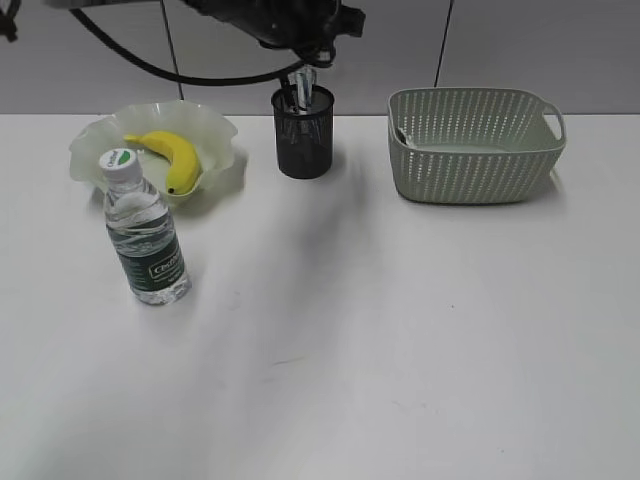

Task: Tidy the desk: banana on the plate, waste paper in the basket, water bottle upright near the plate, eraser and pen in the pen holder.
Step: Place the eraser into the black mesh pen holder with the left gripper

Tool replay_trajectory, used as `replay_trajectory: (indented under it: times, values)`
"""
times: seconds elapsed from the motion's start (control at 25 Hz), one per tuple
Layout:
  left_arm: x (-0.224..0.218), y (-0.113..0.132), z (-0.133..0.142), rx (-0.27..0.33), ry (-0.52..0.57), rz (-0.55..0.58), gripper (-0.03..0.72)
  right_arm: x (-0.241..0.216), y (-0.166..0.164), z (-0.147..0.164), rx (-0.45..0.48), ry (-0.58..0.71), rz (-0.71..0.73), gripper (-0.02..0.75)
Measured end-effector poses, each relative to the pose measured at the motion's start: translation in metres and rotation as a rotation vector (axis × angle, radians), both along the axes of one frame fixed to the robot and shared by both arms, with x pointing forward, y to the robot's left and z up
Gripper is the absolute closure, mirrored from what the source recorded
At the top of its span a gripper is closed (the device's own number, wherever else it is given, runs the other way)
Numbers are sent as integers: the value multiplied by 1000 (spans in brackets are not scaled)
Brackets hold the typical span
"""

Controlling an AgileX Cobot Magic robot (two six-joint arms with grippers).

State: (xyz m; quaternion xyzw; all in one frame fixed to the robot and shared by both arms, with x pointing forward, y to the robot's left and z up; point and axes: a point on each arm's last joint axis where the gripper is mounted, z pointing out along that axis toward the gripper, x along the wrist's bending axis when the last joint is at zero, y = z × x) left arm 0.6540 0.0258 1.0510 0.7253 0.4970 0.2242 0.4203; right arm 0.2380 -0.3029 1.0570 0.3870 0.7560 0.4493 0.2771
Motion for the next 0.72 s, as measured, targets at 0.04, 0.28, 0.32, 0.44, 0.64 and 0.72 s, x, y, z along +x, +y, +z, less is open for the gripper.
replay_trajectory:
  times: [0.04, 0.28, 0.32, 0.44, 0.64, 0.72]
  values:
    - [6, 3, -2, -21, -26, 2, 544, 0, 0, 0, 0, 0, 0, 323]
    - [37, 16, -34, -151, -39, 55, 544, 0, 0, 0, 0, 0, 0, 324]
    - [39, 16, -37, -175, -42, 61, 544, 0, 0, 0, 0, 0, 0, 324]
    - [46, 16, -50, -217, -45, 72, 544, 0, 0, 0, 0, 0, 0, 324]
    - [49, 13, -69, -216, -23, 76, 544, 0, 0, 0, 0, 0, 0, 324]
    - [50, 13, -75, -213, -15, 77, 542, 0, 0, 0, 0, 0, 0, 324]
